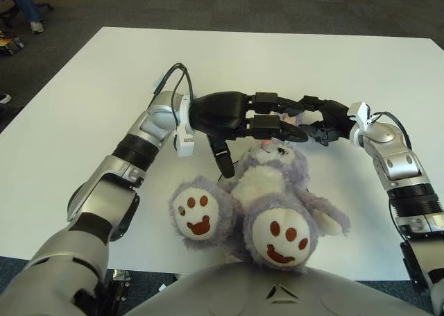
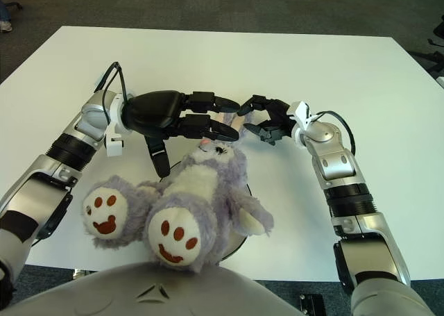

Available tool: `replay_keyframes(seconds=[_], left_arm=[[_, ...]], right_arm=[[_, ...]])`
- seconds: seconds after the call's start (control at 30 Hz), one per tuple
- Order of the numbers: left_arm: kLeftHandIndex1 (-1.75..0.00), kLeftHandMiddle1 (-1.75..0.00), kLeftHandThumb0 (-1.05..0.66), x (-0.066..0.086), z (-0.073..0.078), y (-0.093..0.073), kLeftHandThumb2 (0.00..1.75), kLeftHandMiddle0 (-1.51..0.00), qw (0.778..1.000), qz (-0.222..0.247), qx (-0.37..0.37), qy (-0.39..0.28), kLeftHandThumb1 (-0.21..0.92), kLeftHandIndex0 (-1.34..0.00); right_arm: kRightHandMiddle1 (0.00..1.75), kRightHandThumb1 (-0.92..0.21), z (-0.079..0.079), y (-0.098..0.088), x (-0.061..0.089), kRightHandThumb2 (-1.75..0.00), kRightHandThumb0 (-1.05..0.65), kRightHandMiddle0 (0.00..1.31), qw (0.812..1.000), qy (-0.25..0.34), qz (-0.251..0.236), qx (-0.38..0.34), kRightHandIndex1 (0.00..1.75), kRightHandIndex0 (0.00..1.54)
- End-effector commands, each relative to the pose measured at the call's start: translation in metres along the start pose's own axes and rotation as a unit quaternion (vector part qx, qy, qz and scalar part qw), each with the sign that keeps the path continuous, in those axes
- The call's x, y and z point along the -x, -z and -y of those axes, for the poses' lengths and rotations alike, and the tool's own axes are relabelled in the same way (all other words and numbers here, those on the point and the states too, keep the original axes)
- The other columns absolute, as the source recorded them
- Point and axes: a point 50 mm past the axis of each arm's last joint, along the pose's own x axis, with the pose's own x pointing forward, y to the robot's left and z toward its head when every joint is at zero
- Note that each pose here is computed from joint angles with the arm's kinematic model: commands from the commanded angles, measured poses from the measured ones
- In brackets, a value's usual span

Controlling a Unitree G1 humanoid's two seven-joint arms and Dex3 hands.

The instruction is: Put the doll into the plate.

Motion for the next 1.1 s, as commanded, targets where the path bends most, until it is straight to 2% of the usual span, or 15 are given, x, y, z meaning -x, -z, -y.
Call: replay_keyframes(seconds=[0.0, 0.23, 0.33, 0.4, 0.43, 0.47, 0.57, 0.63, 0.67, 0.73, 0.77, 0.8, 0.87, 0.97, 1.07], left_arm=[[-0.18, -0.01, -0.67, 0.007, -0.002, 0.007, 0.59, 0.0, 1.0, -0.009, -0.013, -0.019, 0.92, 0.0], [-0.1, 0.0, -0.69, 0.02, -0.007, 0.021, 0.71, 0.0, 0.998, -0.043, -0.014, -0.037, 0.92, 0.0], [-0.1, -0.01, -0.71, 0.034, -0.007, 0.03, 0.76, -0.02, 0.993, -0.103, 0.024, -0.058, 0.92, 0.0], [-0.13, -0.03, -0.74, 0.039, -0.006, 0.033, 0.78, -0.08, 0.989, -0.125, 0.04, -0.071, 0.92, 0.0], [-0.13, -0.04, -0.74, 0.045, -0.007, 0.038, 0.78, -0.09, 0.978, -0.156, 0.071, -0.119, 0.92, 0.0], [-0.35, -0.07, -0.7, 0.05, -0.007, 0.041, 0.67, -0.2, 0.968, -0.175, 0.095, -0.154, 0.86, 0.0], [-0.61, -0.09, -0.67, 0.059, -0.008, 0.052, 0.57, -0.3, 0.935, -0.219, 0.166, -0.223, 0.8, 0.0], [-0.61, -0.08, -0.64, 0.063, -0.008, 0.055, 0.56, -0.31, 0.923, -0.233, 0.189, -0.242, 0.8, 0.0], [-0.65, -0.09, -0.64, 0.068, -0.006, 0.059, 0.56, -0.32, 0.907, -0.25, 0.201, -0.271, 0.78, 0.0], [-0.76, -0.09, -0.64, 0.074, -0.004, 0.062, 0.6, -0.37, 0.888, -0.268, 0.217, -0.305, 0.7, 0.0], [-0.72, -0.09, -0.61, 0.077, -0.004, 0.064, 0.63, -0.36, 0.877, -0.276, 0.223, -0.324, 0.7, 0.0], [-0.79, -0.1, -0.61, 0.078, -0.003, 0.065, 0.65, -0.4, 0.871, -0.281, 0.226, -0.334, 0.66, 0.0], [-0.85, -0.12, -0.6, 0.083, -0.001, 0.067, 0.68, -0.43, 0.853, -0.293, 0.234, -0.364, 0.62, 0.0], [-0.93, -0.16, -0.56, 0.089, 0.001, 0.07, 0.74, -0.49, 0.832, -0.311, 0.236, -0.394, 0.57, 0.0], [-0.99, -0.22, -0.52, 0.091, 0.002, 0.073, 0.79, -0.52, 0.815, -0.323, 0.236, -0.42, 0.55, 0.0]], right_arm=[[1.16, -0.54, -0.015, 0.047, 0.004, -0.8, -0.52, 0.15, 0.995, -0.03, -0.088, -0.038, 1.75, 1.16], [1.19, -0.52, -0.014, 0.05, 0.004, -0.88, -0.44, 0.19, 0.995, -0.039, -0.067, -0.067, 1.75, 1.15], [1.19, -0.52, -0.011, 0.051, 0.004, -0.88, -0.45, 0.2, 0.994, -0.039, -0.065, -0.072, 1.75, 1.16], [1.19, -0.52, -0.01, 0.052, 0.004, -0.88, -0.45, 0.2, 0.994, -0.04, -0.064, -0.074, 1.75, 1.16], [1.19, -0.52, -0.009, 0.051, 0.004, -0.88, -0.45, 0.2, 0.994, -0.039, -0.062, -0.079, 1.75, 1.17], [1.18, -0.53, -0.008, 0.051, 0.004, -0.89, -0.43, 0.19, 0.994, -0.039, -0.06, -0.083, 1.75, 1.17], [1.19, -0.52, -0.005, 0.052, 0.005, -0.91, -0.42, 0.17, 0.993, -0.026, -0.052, -0.099, 1.75, 1.16], [1.22, -0.54, -0.004, 0.052, 0.005, -0.92, -0.42, 0.13, 0.993, -0.017, -0.049, -0.107, 1.75, 1.09], [1.22, -0.54, -0.003, 0.053, 0.006, -0.92, -0.42, 0.13, 0.992, 0.0, -0.045, -0.118, 1.75, 1.06], [1.21, -0.53, -0.002, 0.054, 0.007, -0.93, -0.41, 0.12, 0.99, 0.02, -0.041, -0.131, 1.72, 0.96], [1.23, -0.48, -0.001, 0.054, 0.007, -1.02, -0.11, 0.08, 0.989, 0.032, -0.037, -0.142, 1.71, 0.81], [1.23, -0.42, -0.001, 0.054, 0.007, -1.09, 0.1, 0.08, 0.987, 0.04, -0.035, -0.15, 1.68, 0.76], [1.22, -0.39, 0.0, 0.055, 0.008, -1.12, 0.27, 0.1, 0.982, 0.062, -0.025, -0.178, 1.63, 0.72], [1.2, -0.44, 0.002, 0.053, 0.011, -1.02, 0.37, 0.11, 0.972, 0.089, -0.009, -0.219, 1.55, 0.67], [1.19, -0.49, 0.005, 0.051, 0.015, -0.92, 0.4, 0.11, 0.962, 0.117, 0.005, -0.246, 1.5, 0.65]])
